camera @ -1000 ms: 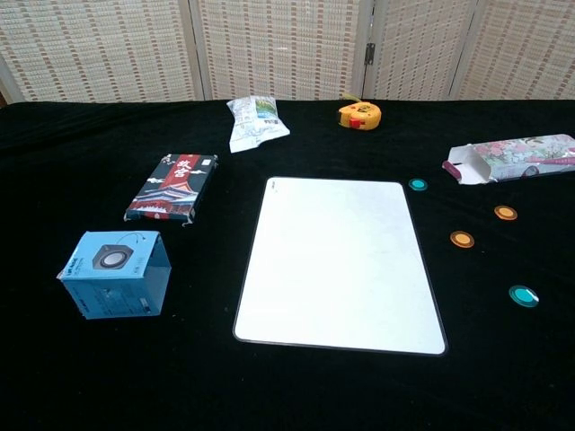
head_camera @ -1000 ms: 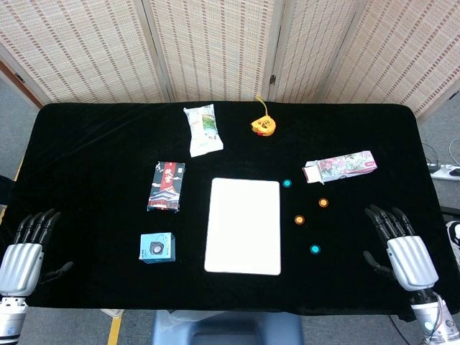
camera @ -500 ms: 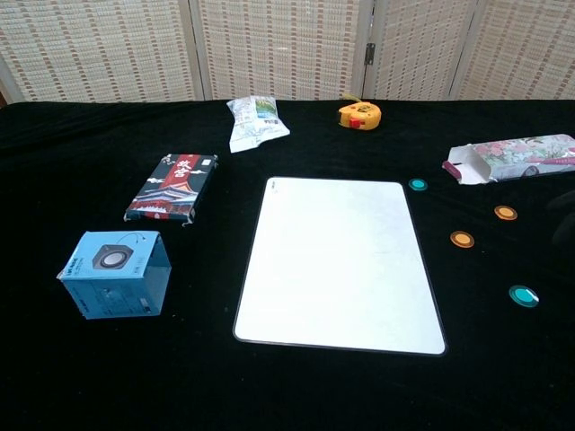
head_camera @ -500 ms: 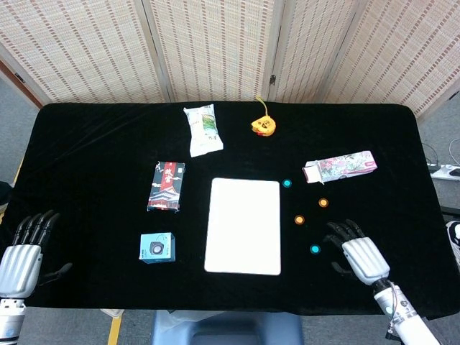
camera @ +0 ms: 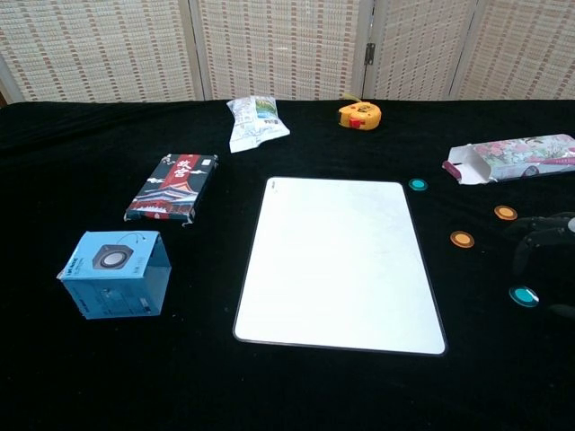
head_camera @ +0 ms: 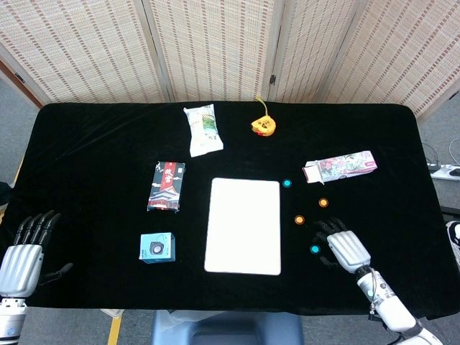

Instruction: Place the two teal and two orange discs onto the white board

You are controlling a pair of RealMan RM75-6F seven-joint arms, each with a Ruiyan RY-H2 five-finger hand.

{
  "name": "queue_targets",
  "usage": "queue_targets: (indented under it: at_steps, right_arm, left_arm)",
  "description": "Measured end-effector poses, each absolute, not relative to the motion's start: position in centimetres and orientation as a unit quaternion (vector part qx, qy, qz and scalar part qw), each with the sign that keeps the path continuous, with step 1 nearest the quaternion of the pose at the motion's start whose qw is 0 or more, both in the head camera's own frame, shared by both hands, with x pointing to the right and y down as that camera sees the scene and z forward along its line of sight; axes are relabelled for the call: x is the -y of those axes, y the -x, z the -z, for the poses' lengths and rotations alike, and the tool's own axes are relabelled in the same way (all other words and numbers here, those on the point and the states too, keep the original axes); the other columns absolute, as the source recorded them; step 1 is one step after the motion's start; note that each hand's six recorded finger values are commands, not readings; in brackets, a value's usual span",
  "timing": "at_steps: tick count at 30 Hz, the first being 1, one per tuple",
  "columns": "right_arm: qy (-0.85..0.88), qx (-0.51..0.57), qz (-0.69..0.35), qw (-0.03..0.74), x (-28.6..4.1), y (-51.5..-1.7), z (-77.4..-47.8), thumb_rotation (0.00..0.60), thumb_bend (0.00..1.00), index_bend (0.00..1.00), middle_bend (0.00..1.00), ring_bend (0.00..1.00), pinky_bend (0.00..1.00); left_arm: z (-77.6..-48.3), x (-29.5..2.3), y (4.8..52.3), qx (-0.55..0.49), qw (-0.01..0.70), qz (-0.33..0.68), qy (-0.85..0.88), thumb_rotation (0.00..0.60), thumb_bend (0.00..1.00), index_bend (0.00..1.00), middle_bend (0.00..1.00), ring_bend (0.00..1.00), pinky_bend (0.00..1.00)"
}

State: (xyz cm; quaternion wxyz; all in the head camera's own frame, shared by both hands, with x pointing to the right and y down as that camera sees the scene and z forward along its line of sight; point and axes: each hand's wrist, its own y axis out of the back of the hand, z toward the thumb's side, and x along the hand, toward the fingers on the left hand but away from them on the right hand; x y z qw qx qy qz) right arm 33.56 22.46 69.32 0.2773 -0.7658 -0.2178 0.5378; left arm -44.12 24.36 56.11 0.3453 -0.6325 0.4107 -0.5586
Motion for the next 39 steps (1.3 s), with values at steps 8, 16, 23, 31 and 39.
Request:
queue_targets:
  at_steps: [8, 16, 23, 31, 39]
  right_arm:
    - [0.770, 0.210, -0.538, 0.272, -22.1, -32.8, -70.6, 0.600, 0.38, 0.43, 0.16, 0.12, 0.04]
    - [0.767, 0.208, -0.545, 0.267, -22.0, -33.0, -71.1, 0.600, 0.38, 0.45, 0.16, 0.12, 0.04]
    - [0.766, 0.207, -0.549, 0.263, -21.9, -33.0, -71.4, 0.600, 0.38, 0.52, 0.20, 0.13, 0.04]
    - [0.772, 0.222, -0.529, 0.273, -21.2, -32.2, -70.2, 0.600, 0.40, 0.56, 0.22, 0.14, 0.04]
    - [0.810, 0.195, -0.469, 0.293, -19.8, -26.8, -68.7, 0.600, 0.40, 0.56, 0.23, 0.14, 0.04]
  left_arm:
    - [-56.2, -24.5, 44.4, -0.412, 0.342, 0.562, 0.631, 0.600, 0.15, 0.04, 0.08, 0.06, 0.00]
    - [-56.4, -24.6, 44.6, -0.413, 0.340, 0.563, 0.630, 0.600, 0.15, 0.04, 0.08, 0.06, 0.00]
    - [-56.5, -24.6, 44.6, -0.413, 0.339, 0.563, 0.631, 0.600, 0.15, 0.04, 0.08, 0.06, 0.00]
    - [-56.6, -24.7, 44.8, -0.413, 0.338, 0.564, 0.630, 0.600, 0.15, 0.04, 0.08, 0.06, 0.00]
    - [-56.4, -24.7, 44.8, -0.416, 0.340, 0.563, 0.628, 0.600, 0.15, 0.04, 0.08, 0.06, 0.00]
